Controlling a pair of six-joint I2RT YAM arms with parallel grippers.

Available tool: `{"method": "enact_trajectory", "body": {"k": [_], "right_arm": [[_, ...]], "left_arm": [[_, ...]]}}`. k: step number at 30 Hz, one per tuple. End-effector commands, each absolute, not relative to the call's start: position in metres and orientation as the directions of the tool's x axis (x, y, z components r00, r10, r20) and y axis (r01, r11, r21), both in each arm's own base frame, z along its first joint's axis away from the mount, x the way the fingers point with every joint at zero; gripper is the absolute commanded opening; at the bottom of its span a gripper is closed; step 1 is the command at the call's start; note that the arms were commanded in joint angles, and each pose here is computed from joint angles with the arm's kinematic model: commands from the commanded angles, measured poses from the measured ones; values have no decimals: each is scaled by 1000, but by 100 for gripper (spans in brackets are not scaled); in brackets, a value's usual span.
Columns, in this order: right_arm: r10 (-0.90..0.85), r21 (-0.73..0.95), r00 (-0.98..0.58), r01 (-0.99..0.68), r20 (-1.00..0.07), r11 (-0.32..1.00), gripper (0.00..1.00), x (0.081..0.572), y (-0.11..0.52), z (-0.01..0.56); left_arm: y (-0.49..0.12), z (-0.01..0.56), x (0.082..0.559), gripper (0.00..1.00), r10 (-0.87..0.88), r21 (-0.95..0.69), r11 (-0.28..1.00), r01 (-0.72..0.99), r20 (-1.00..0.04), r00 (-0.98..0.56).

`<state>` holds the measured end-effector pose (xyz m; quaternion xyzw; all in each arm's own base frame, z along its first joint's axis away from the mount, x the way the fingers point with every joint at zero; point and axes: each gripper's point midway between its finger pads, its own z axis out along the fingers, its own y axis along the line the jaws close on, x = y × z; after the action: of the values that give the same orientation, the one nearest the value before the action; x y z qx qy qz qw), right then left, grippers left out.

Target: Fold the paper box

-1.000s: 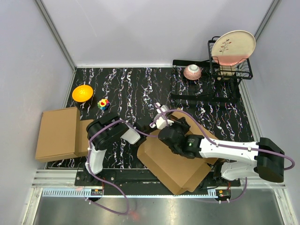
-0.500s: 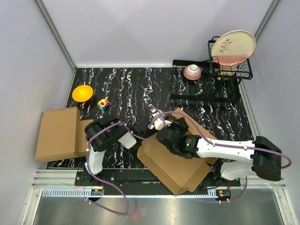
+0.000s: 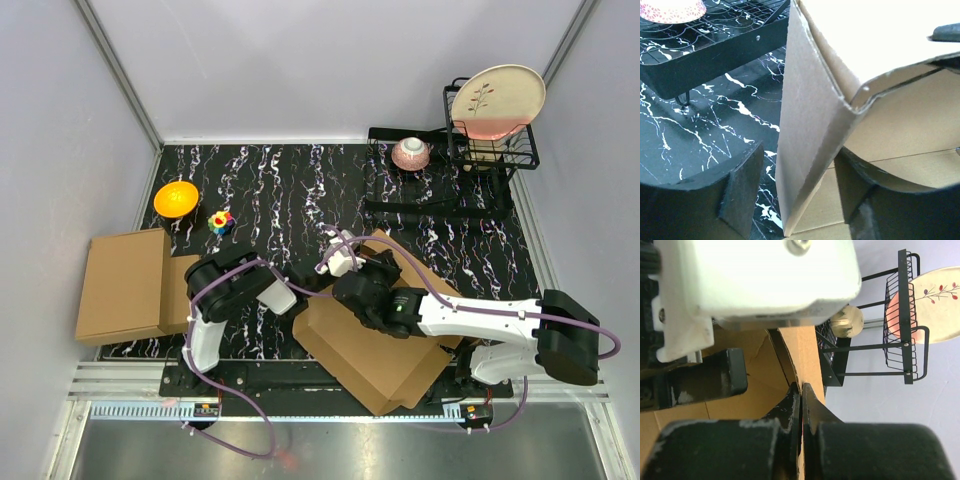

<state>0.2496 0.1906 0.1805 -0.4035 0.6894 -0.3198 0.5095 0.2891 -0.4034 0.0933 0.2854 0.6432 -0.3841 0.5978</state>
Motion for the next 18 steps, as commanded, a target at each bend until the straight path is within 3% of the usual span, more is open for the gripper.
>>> {"method": "enact_trajectory", "body": {"k": [1, 2, 5, 6, 9, 11, 14, 15, 18], "right_arm": [[-812, -708, -96, -439, -576, 554, 0, 237, 241, 144], [-814, -710, -97, -439, -572, 551, 0, 238, 240, 144], [-816, -713, -98, -435, -570, 551, 0, 238, 241, 144], [-817, -714, -99, -432, -569, 550, 0, 238, 239, 144], [-819, -725, -103, -411, -565, 552, 0, 240, 237, 148], [-815, -730, -105, -390, -570, 561, 4, 241, 236, 154], [-805, -729, -106, -369, -583, 576, 18, 243, 234, 165], [-802, -727, -107, -363, -588, 582, 29, 243, 234, 167], [-777, -713, -106, -337, -621, 615, 46, 244, 234, 183]], "left_arm": [[-410, 177, 291, 54, -358, -117, 494, 861, -931, 79], [-411, 178, 290, 43, -358, -115, 491, 864, -930, 80], [-412, 172, 287, 26, -342, -104, 487, 867, -936, 80], [-411, 172, 286, 15, -339, -103, 489, 866, -937, 80], [-409, 168, 284, 3, -330, -103, 489, 866, -941, 75], [-408, 168, 285, 1, -330, -103, 495, 863, -941, 77], [-405, 171, 286, 0, -333, -106, 506, 856, -939, 80], [-404, 171, 285, 0, -332, -105, 507, 856, -940, 82], [-401, 173, 286, 0, -334, -107, 517, 850, -939, 85]]}}
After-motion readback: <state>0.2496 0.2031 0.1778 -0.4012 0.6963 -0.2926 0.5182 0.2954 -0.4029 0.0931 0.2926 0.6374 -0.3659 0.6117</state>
